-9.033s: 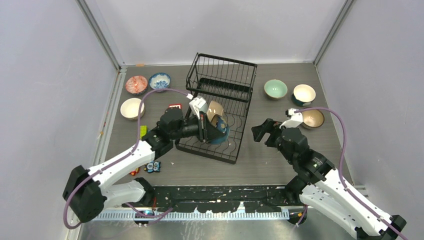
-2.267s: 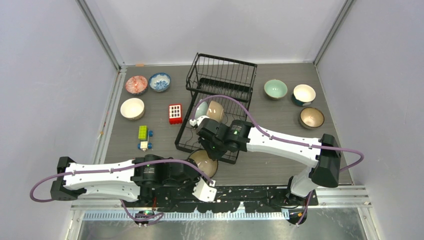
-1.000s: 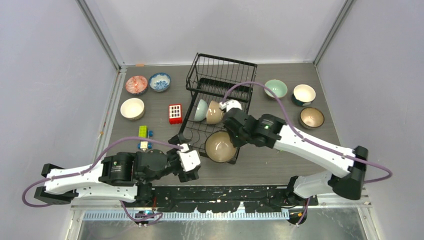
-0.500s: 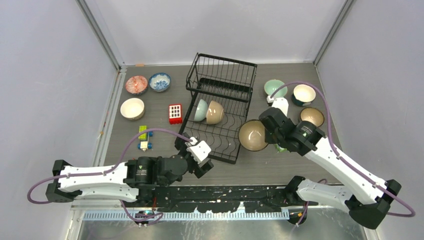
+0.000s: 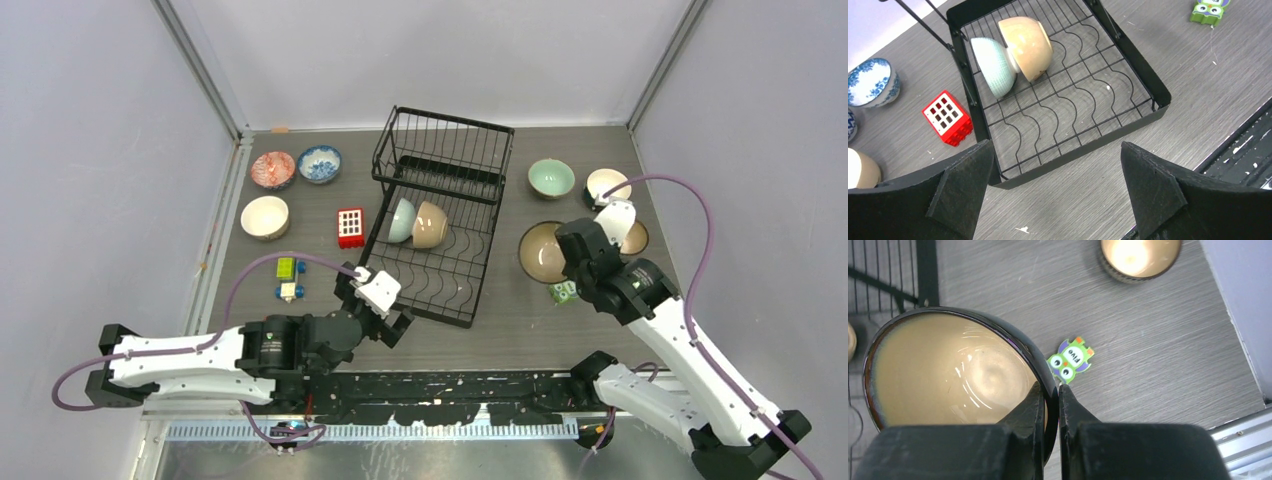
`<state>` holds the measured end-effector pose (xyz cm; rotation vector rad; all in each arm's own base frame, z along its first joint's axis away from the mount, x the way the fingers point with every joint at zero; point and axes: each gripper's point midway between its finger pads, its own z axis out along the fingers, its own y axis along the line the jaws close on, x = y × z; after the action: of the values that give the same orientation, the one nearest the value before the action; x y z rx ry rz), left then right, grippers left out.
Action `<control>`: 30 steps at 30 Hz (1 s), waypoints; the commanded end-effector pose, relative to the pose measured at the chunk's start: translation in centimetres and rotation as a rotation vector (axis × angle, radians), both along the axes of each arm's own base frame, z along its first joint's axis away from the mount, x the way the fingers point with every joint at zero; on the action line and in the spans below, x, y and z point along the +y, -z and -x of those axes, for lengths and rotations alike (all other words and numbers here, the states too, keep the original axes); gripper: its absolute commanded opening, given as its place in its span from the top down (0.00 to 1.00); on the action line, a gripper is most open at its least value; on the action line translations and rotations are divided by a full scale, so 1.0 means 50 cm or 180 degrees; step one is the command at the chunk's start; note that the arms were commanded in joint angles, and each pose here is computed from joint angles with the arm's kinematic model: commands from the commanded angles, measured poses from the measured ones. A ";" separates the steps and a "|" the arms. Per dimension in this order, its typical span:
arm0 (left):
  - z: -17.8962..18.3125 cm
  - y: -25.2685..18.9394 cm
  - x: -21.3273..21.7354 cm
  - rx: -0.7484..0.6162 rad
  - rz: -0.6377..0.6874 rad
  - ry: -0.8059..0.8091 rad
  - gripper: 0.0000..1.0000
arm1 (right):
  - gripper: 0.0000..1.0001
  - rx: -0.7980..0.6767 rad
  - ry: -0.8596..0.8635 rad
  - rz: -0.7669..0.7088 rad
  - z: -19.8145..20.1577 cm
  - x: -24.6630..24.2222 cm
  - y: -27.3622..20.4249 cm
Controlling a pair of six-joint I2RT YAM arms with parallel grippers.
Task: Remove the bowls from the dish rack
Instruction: Place the bowl at the center of the board.
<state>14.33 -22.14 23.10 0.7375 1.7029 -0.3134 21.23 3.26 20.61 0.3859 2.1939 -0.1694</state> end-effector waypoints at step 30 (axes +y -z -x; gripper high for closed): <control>-0.024 0.017 0.049 0.0013 0.0433 -0.0515 0.00 | 0.99 -0.0661 0.1779 -0.1328 -0.221 -0.128 0.099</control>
<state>15.19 -20.02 21.43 0.6170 1.7139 -0.2691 27.92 -3.69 12.60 1.1260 2.0845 -0.1553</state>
